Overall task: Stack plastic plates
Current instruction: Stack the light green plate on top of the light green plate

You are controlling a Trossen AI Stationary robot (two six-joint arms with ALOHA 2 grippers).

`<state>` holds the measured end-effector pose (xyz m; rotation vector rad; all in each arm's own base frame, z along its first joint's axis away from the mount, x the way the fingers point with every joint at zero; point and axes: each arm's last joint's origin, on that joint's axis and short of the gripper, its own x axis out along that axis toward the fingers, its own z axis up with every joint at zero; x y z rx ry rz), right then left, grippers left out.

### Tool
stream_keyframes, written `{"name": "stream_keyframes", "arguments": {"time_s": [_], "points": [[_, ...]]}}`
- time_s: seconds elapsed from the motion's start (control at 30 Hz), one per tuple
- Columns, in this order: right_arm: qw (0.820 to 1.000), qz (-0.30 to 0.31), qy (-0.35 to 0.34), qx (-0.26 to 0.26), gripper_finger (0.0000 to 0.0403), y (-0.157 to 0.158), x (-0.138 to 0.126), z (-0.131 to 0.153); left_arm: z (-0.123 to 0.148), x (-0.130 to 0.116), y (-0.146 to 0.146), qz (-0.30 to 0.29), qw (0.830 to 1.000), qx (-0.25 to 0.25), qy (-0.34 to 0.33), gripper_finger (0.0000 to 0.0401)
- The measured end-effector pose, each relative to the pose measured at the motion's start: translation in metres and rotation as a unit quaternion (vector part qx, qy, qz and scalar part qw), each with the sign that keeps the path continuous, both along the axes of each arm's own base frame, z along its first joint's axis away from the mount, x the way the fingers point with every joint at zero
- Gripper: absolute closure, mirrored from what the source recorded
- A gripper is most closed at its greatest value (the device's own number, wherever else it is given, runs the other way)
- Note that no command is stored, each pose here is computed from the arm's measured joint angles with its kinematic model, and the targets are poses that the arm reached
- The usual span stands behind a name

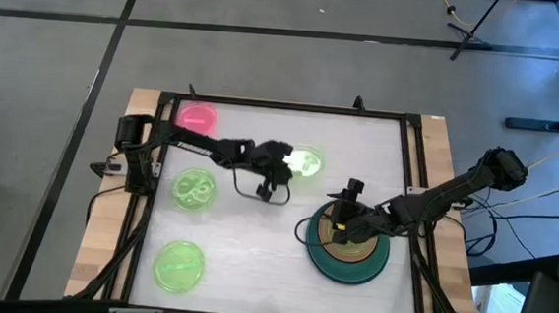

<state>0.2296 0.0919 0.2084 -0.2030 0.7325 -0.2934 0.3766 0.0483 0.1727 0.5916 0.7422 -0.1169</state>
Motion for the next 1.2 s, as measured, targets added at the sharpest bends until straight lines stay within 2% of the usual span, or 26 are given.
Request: {"name": "stream_keyframes", "arguments": {"time_s": [0.17, 0.4, 0.7, 1.0, 1.1, 1.2], "points": [[1.000, 0.021, 0.012, -0.006, 0.0165, -0.008, 0.005, 0.001, 0.002, 0.005, -0.042, -0.057, 0.998, 0.000, -0.013, 0.0400], [0.995, 0.093, 0.020, 0.039, 0.0217, -0.009, 0.011, 0.002, 0.006, 0.006, -0.080, -0.100, 0.994, 0.005, -0.038, 0.0400], [0.987, 0.134, 0.034, 0.083, 0.0307, -0.005, 0.011, 0.001, 0.008, 0.006, -0.102, -0.108, 0.993, 0.018, -0.054, 0.0400], [0.983, 0.151, 0.046, 0.096, 0.0366, -0.004, 0.009, 0.000, 0.012, 0.006, -0.113, -0.112, 0.991, 0.022, -0.075, 0.0400], [0.981, 0.167, 0.048, 0.090, 0.0392, 0.001, 0.008, 0.000, 0.012, 0.006, -0.115, -0.114, 0.990, 0.020, -0.079, 0.0400], [0.980, 0.179, 0.047, 0.070, 0.0397, 0.006, 0.006, 0.000, 0.012, 0.006, -0.117, -0.107, 0.991, 0.008, -0.081, 0.0399]]}}
